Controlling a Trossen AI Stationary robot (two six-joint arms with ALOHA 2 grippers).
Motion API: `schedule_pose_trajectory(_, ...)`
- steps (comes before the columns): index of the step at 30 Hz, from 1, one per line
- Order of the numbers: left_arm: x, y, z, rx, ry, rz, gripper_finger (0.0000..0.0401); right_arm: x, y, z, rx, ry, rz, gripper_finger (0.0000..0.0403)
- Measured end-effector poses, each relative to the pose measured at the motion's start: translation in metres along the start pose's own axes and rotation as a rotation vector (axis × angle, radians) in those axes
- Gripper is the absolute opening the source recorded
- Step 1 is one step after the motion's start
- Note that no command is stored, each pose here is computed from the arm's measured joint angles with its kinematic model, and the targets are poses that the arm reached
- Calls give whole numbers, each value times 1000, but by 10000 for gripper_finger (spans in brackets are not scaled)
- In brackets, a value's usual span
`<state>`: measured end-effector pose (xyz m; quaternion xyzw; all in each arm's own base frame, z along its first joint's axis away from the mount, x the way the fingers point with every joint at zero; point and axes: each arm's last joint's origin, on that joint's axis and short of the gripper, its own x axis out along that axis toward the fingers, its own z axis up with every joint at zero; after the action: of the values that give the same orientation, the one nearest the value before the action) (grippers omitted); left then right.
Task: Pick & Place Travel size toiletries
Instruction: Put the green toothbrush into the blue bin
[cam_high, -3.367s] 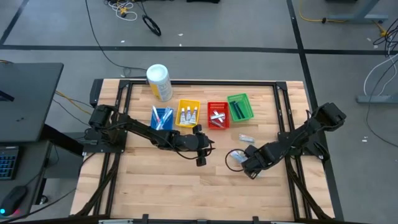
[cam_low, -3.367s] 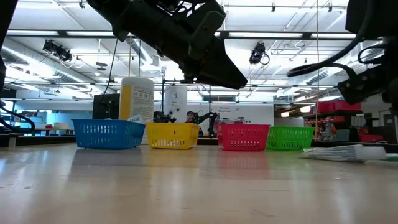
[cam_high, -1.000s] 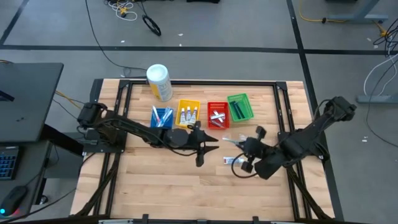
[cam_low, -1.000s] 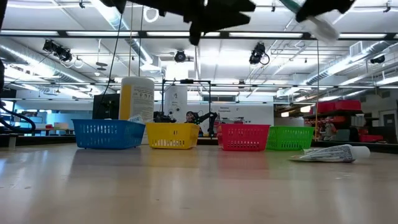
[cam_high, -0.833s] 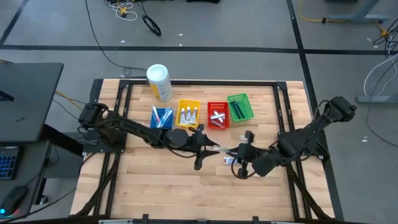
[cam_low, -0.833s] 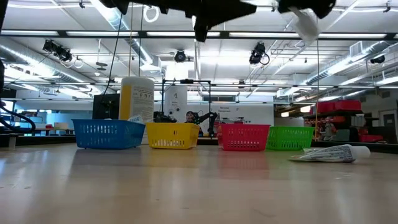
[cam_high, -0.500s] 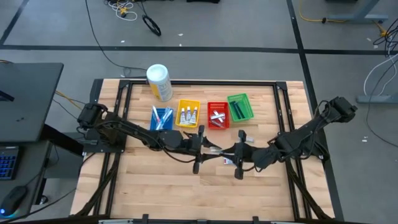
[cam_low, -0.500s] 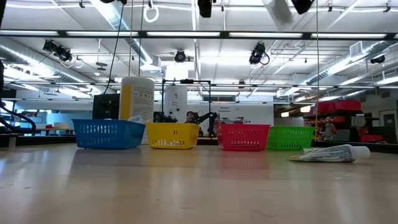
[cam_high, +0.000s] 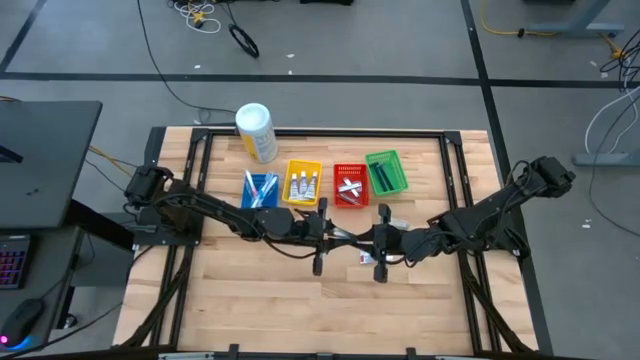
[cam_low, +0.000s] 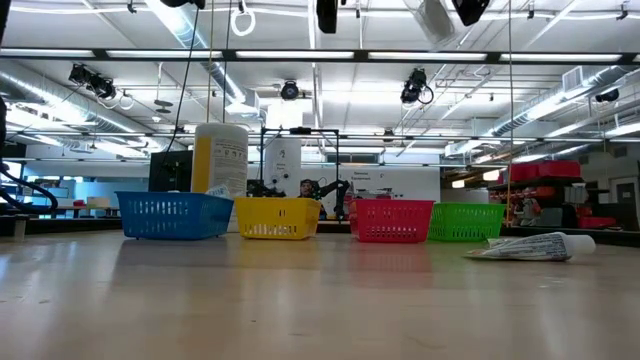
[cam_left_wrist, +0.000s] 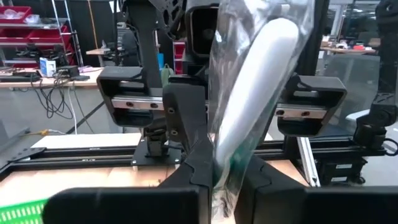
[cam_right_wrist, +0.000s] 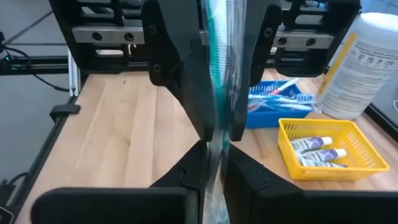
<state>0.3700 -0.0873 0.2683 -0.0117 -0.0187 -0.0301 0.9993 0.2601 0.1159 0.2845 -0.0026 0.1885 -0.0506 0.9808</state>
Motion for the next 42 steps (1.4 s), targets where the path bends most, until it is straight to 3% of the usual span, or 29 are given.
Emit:
schedule_pose_trajectory(6, 0, 1, -2, -12, 24, 37, 46, 0, 0, -1, -36, 8, 9, 56)
schedule_pose_trajectory(13, 0, 1, -9, -18, 88, 51, 28, 0, -1, -4, -54, 40, 5, 97)
schedule_pose_trajectory(19, -6, 5, -18, -79, 229, 155, 33, -2, -5, -19, 22, 180, -33, 115)
schedule_pose_trajectory(23, -22, 13, -22, -138, 399, 297, 45, -3, -8, -29, 117, 272, -79, 116)
schedule_pose_trajectory(33, -88, 73, 1, -259, 757, 581, 28, -1, -8, -31, 137, 279, -89, 116)
schedule_pose_trajectory(38, -108, 109, -8, -343, 943, 697, 43, -1, -9, -31, 135, 285, -95, 116)
schedule_pose_trajectory(42, -114, 129, -14, -387, 1004, 754, 36, -1, -9, -31, 130, 285, -94, 116)
